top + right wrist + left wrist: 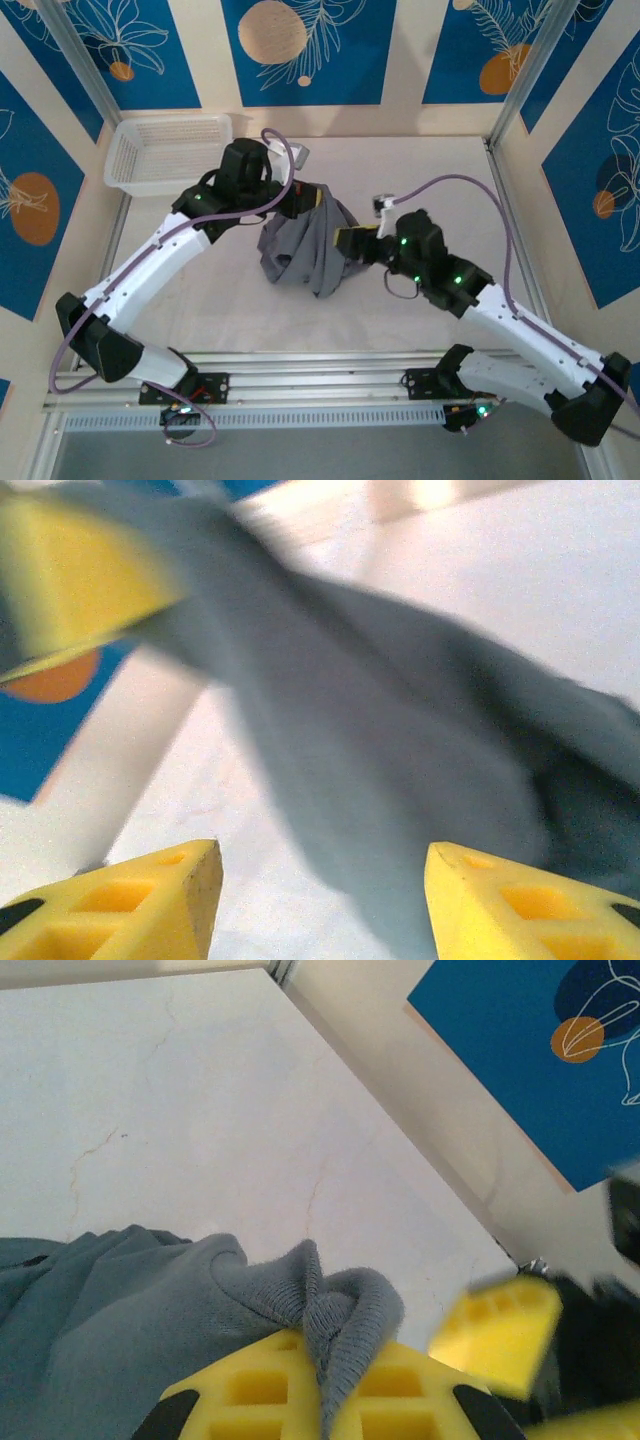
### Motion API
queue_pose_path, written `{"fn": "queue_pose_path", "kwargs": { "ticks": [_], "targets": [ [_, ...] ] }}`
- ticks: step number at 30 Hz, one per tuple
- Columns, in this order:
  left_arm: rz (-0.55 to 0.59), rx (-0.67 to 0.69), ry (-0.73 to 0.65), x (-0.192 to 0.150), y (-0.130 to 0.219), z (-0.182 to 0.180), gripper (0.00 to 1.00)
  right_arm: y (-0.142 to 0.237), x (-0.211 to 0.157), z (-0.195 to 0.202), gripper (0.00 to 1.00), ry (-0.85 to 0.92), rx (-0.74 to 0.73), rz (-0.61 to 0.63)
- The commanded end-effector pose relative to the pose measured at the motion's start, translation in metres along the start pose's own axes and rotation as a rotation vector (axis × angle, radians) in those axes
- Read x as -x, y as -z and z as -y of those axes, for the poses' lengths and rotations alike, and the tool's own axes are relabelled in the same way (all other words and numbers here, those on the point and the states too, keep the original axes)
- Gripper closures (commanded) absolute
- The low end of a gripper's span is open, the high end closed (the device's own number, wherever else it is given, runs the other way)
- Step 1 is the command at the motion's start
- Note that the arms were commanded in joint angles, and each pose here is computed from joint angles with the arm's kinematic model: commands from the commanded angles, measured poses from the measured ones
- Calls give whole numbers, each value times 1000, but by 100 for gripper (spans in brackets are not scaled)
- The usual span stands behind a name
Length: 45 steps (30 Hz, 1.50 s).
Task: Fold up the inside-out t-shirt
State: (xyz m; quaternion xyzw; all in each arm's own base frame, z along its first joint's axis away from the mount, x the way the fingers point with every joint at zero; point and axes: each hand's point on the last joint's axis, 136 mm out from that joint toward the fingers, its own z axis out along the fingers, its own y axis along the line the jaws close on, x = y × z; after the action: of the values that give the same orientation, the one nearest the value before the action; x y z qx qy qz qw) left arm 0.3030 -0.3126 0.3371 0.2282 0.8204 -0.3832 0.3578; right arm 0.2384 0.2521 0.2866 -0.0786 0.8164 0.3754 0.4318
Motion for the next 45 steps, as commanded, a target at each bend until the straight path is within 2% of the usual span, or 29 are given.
{"fn": "queue_pose_path", "kwargs": {
  "ticks": [1,5,8,9,11,12,14,15,18,19,21,24,26,27,30,31,32,34,36,37,40,45],
  "targets": [
    [66,-18,-20,23,-2,14,100,-29,-2,-5,40,17,-126,98],
    [59,14,-14,24,-3,10,100,-62,-6,27,28,42,-397,99],
    [67,21,-16,25,2,12,100,-80,-9,59,29,51,-563,51],
    [70,26,-20,26,4,12,100,-85,-10,68,36,52,-590,37],
    [72,54,-28,26,8,9,100,-88,-14,77,67,39,-590,17],
    [71,78,-35,25,10,5,100,-90,-16,74,80,44,-544,6],
    [65,128,-52,23,12,-4,100,-93,-21,62,96,56,-419,-12],
    [60,150,-63,22,11,-8,100,-92,-24,58,100,53,-368,-26],
    [45,200,-97,23,8,-20,99,-87,-31,44,100,37,-221,-84],
    [34,226,-115,22,6,-27,86,-84,-32,34,100,32,-141,-98],
    [-2,329,-132,20,6,-58,65,-74,-28,19,100,-5,-1,-113],
    [-85,432,-162,3,11,-101,52,-56,-16,12,100,-88,164,-148],
    [-146,356,-197,-21,7,-99,47,-45,-7,8,100,-97,249,-160],
    [-174,275,-206,-36,3,-90,42,-41,-3,6,100,-91,284,-166],
    [-181,-63,-172,-81,-9,-47,29,-34,2,6,100,-76,339,-192],
    [-168,-91,-140,-91,-12,-46,20,-32,2,7,100,-75,347,-200],
    [-157,-63,-111,-96,-14,-53,13,-31,2,7,100,-74,357,-208],
    [-156,86,-64,-108,-18,-84,3,-28,2,1,100,-65,399,-227],
    [-176,232,-35,-119,-21,-115,1,-27,2,-3,100,-60,423,-238],
    [-185,247,-31,-122,-24,-121,1,-27,2,-3,100,-61,421,-240],
    [-225,107,-54,-132,-45,-107,2,-27,5,1,100,-72,393,-234],
    [-202,43,-24,-126,-72,-107,7,-24,2,-6,100,-87,428,-245]
  ]
}}
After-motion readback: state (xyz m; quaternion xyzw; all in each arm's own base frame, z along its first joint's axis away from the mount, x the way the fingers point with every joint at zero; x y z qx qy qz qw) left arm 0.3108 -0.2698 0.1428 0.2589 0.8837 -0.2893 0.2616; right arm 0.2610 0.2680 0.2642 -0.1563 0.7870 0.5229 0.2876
